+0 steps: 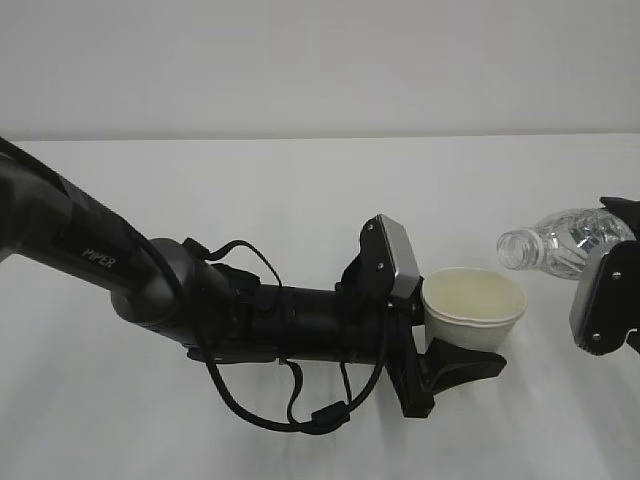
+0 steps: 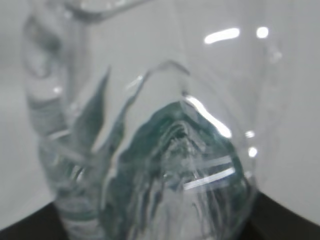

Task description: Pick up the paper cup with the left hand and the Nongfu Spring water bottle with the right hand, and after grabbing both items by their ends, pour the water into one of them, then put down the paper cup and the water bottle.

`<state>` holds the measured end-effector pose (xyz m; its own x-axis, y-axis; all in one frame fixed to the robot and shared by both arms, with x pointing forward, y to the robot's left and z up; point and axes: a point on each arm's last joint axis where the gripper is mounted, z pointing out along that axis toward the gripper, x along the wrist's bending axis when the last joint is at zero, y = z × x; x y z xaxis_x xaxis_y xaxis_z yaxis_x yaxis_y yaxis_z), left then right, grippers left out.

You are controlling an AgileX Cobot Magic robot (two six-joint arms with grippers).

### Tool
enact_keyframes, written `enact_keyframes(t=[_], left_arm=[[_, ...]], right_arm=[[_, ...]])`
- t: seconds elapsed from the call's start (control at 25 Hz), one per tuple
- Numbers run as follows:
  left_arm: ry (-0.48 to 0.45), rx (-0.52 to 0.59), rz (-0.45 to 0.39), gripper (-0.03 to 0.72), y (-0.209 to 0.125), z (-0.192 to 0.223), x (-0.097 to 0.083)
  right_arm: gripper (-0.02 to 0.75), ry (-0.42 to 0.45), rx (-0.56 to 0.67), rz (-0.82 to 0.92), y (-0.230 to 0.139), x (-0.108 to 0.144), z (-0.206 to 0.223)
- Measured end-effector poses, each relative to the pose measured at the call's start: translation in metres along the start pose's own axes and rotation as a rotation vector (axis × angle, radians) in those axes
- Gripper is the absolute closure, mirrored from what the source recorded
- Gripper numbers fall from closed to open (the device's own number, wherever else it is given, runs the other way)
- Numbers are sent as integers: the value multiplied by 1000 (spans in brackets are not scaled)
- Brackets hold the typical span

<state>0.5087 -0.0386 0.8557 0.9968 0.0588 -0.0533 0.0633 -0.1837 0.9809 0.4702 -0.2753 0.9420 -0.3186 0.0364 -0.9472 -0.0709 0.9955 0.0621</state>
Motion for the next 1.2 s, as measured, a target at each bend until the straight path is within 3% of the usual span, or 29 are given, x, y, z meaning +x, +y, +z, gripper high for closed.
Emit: enact_keyframes(t=[1.2], left_arm=[[-15,-8,-16,234,1,0,-1]], right_arm=[[336,-22,26,-100,-2,-3,1]])
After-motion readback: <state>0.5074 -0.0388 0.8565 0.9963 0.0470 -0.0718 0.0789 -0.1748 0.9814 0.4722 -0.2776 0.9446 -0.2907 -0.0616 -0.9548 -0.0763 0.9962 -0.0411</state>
